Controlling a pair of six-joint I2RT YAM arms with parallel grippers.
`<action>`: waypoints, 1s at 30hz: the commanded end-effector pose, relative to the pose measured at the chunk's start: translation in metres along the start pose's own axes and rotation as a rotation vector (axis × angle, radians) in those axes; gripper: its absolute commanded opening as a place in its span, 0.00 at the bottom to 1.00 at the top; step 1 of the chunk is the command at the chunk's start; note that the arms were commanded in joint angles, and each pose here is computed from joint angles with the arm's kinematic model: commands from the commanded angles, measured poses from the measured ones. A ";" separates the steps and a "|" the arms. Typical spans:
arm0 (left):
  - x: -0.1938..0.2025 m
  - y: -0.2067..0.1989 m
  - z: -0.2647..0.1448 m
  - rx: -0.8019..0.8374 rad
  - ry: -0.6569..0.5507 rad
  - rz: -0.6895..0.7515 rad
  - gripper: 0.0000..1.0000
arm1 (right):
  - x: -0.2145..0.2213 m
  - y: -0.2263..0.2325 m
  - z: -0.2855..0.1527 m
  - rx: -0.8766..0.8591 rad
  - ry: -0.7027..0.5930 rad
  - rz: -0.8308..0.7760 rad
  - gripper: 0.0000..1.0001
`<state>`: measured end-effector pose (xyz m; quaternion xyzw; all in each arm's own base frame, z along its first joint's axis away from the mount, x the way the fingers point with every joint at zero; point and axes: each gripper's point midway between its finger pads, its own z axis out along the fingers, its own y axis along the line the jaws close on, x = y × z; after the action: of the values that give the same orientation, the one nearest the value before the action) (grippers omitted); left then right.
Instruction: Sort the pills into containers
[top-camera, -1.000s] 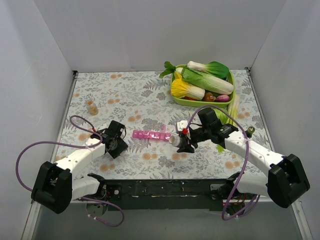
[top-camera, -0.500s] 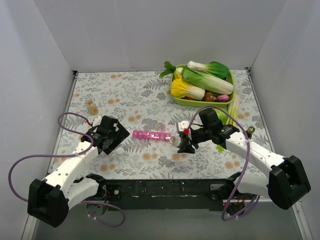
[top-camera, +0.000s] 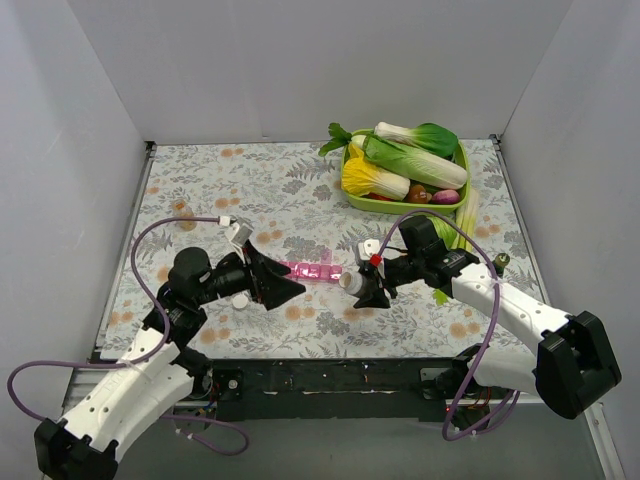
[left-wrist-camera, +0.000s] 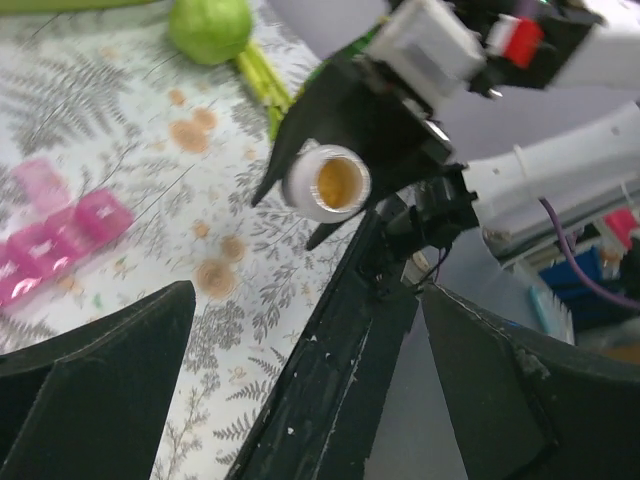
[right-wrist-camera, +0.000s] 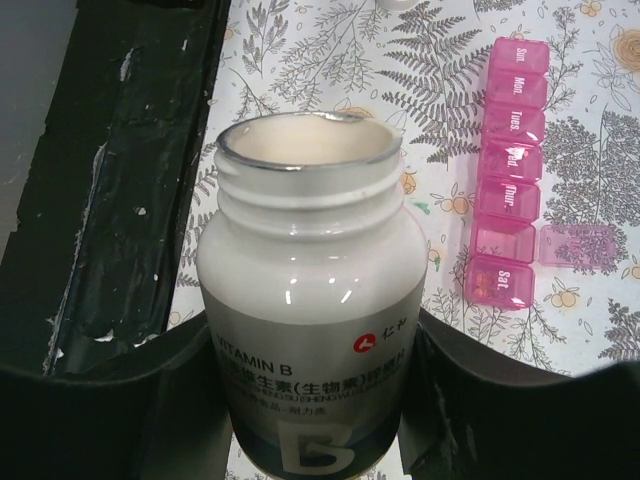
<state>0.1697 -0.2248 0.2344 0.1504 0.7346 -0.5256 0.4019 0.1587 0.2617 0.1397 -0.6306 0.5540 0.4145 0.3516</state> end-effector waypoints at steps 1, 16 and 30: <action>-0.002 -0.044 0.000 0.227 -0.038 0.405 0.98 | -0.008 0.002 0.001 -0.029 -0.047 0.002 0.07; 0.008 -0.054 0.074 0.306 -0.003 0.758 0.93 | -0.007 0.003 0.002 -0.036 -0.046 0.008 0.07; 0.018 -0.052 0.109 0.307 0.053 0.739 0.63 | -0.007 0.004 0.002 -0.035 -0.047 0.006 0.07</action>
<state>0.1690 -0.3412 0.2255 0.4735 0.5704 -0.4505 0.4975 0.1559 0.2625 0.1392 -0.6242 0.5560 0.4285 0.3430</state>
